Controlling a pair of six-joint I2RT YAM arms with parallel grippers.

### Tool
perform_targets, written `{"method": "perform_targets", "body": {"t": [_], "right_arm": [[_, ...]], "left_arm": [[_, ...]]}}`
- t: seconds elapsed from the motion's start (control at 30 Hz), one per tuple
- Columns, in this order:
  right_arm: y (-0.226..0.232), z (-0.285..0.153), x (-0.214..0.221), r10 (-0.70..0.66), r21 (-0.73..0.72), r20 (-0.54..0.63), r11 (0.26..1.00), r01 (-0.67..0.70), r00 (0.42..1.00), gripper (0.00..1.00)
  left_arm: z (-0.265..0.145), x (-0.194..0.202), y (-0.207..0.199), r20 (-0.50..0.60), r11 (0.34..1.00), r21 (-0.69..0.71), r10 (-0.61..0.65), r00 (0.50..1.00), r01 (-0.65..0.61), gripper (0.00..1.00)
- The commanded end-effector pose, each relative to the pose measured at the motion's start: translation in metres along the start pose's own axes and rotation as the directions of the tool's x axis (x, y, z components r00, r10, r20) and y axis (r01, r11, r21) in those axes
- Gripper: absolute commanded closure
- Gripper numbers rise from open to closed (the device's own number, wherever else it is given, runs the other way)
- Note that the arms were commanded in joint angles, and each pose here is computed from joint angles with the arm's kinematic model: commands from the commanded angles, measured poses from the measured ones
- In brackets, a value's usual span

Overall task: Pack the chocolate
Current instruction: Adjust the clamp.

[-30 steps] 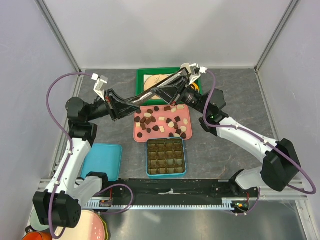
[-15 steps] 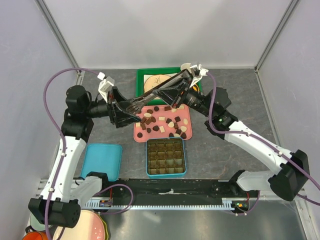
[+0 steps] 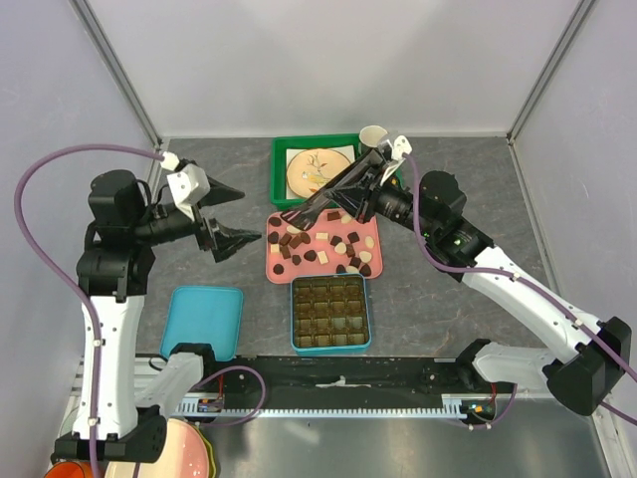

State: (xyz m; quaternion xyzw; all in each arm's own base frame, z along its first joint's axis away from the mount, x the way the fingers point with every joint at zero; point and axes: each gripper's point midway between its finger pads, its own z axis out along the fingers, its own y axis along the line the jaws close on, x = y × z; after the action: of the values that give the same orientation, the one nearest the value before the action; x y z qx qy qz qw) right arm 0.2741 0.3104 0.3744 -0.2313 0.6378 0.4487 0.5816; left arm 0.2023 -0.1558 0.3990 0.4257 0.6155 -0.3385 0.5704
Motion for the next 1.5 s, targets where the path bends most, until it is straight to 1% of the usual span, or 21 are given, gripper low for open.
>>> {"method": "perform_targets", "body": {"t": [0.0, 0.17, 0.27, 0.33, 0.37, 0.43, 0.53, 0.6, 0.63, 0.67, 0.73, 0.77, 0.8, 0.83, 0.9, 0.97, 1.03, 1.1, 1.3, 1.33, 1.47], "right_arm": [[0.003, -0.001, -0.005, -0.018, -0.005, 0.007, 1.0, 0.018, 1.0, 1.0], [0.016, 0.007, -0.002, 0.043, -0.06, 0.013, 0.997, -0.042, 0.999, 0.99], [0.027, 0.013, 0.0, 0.08, -0.078, 0.016, 0.994, -0.079, 0.997, 0.98], [0.037, 0.019, 0.003, 0.103, -0.097, 0.005, 0.99, -0.103, 0.995, 0.96], [0.038, 0.022, 0.006, 0.113, -0.092, -0.007, 0.989, -0.113, 0.994, 0.95], [0.039, 0.03, 0.005, 0.136, -0.065, -0.011, 0.988, -0.137, 0.991, 0.95], [0.03, 0.037, 0.002, 0.168, 0.012, -0.003, 0.986, -0.168, 0.986, 0.95], [0.023, 0.041, 0.001, 0.189, 0.054, 0.009, 0.98, -0.189, 0.982, 0.96], [0.02, 0.042, 0.0, 0.198, 0.067, 0.015, 0.978, -0.199, 0.98, 0.97], [0.02, 0.043, -0.001, 0.222, 0.073, 0.024, 0.972, -0.224, 0.975, 0.97], [0.013, 0.047, -0.002, 0.246, 0.107, 0.045, 0.962, -0.25, 0.968, 0.98], [0.01, 0.05, -0.001, 0.281, 0.126, 0.056, 0.95, -0.286, 0.958, 0.99], [0.009, 0.052, -0.001, 0.299, 0.133, 0.064, 0.943, -0.305, 0.952, 0.99], [0.008, 0.053, -0.002, 0.311, 0.137, 0.074, 0.938, -0.318, 0.948, 0.99], [0.01, 0.059, -0.001, 0.355, 0.136, 0.078, 0.922, -0.362, 0.932, 0.99], [0.011, 0.063, 0.002, 0.373, 0.143, 0.082, 0.913, -0.382, 0.924, 0.99], [0.008, 0.064, 0.001, 0.379, 0.163, 0.098, 0.906, -0.391, 0.92, 0.99], [0.008, 0.065, 0.001, 0.396, 0.17, 0.109, 0.896, -0.41, 0.912, 1.0], [-0.002, 0.062, -0.006, 0.437, 0.225, 0.219, 0.847, -0.481, 0.872, 1.0], [-0.001, 0.062, -0.007, 0.441, 0.227, 0.229, 0.843, -0.488, 0.868, 1.0], [0.003, 0.066, -0.01, 0.456, 0.223, 0.237, 0.834, -0.505, 0.858, 1.0]], "left_arm": [[0.001, 0.032, 0.01, -0.052, 0.992, -0.024, 0.126, 0.991, -0.127, 0.01], [0.02, 0.061, 0.018, -0.059, 0.991, 0.045, 0.127, 0.99, -0.125, 0.01], [0.029, 0.065, 0.013, -0.04, 0.981, 0.11, 0.163, 0.986, -0.158, 0.01], [0.042, 0.066, 0.001, -0.013, 0.951, 0.141, 0.279, 0.96, -0.275, 0.01], [0.045, 0.068, 0.006, -0.029, 0.936, 0.095, 0.344, 0.939, -0.339, 0.01], [0.048, 0.073, -0.004, -0.007, 0.895, 0.103, 0.436, 0.9, -0.433, 0.01], [0.048, 0.083, -0.004, -0.043, 0.857, 0.078, 0.513, 0.857, -0.509, 0.01], [0.047, 0.095, -0.007, -0.073, 0.816, 0.076, 0.578, 0.813, -0.573, 0.01], [0.044, 0.092, -0.007, -0.073, 0.801, 0.045, 0.599, 0.798, -0.597, 0.01], [0.043, 0.083, 0.007, -0.091, 0.78, -0.041, 0.62, 0.78, -0.625, 0.01], [0.041, 0.086, 0.01, -0.1, 0.774, -0.095, 0.618, 0.78, -0.626, 0.01], [0.039, 0.073, 0.022, -0.102, 0.738, -0.172, 0.646, 0.757, -0.653, 0.01], [0.039, 0.08, 0.027, -0.111, 0.738, -0.206, 0.635, 0.765, -0.643, 0.01], [0.035, 0.073, 0.036, -0.123, 0.708, -0.273, 0.646, 0.754, -0.651, 0.01], [0.036, 0.068, 0.043, -0.116, 0.692, -0.319, 0.649, 0.752, -0.647, 0.01], [0.037, 0.062, 0.056, -0.13, 0.717, -0.379, 0.585, 0.801, -0.585, 0.01], [0.038, 0.06, 0.066, -0.152, 0.72, -0.411, 0.55, 0.821, -0.559, 0.01], [0.042, 0.055, 0.064, -0.13, 0.722, -0.407, 0.56, 0.818, -0.559, 0.01], [0.057, 0.072, 0.04, -0.101, 0.767, -0.333, 0.55, 0.829, -0.549, 0.01], [0.057, 0.081, 0.041, -0.133, 0.774, -0.327, 0.53, 0.838, -0.542, 0.01], [0.058, 0.089, 0.046, -0.184, 0.752, -0.335, 0.538, 0.822, -0.567, 0.01]]}}
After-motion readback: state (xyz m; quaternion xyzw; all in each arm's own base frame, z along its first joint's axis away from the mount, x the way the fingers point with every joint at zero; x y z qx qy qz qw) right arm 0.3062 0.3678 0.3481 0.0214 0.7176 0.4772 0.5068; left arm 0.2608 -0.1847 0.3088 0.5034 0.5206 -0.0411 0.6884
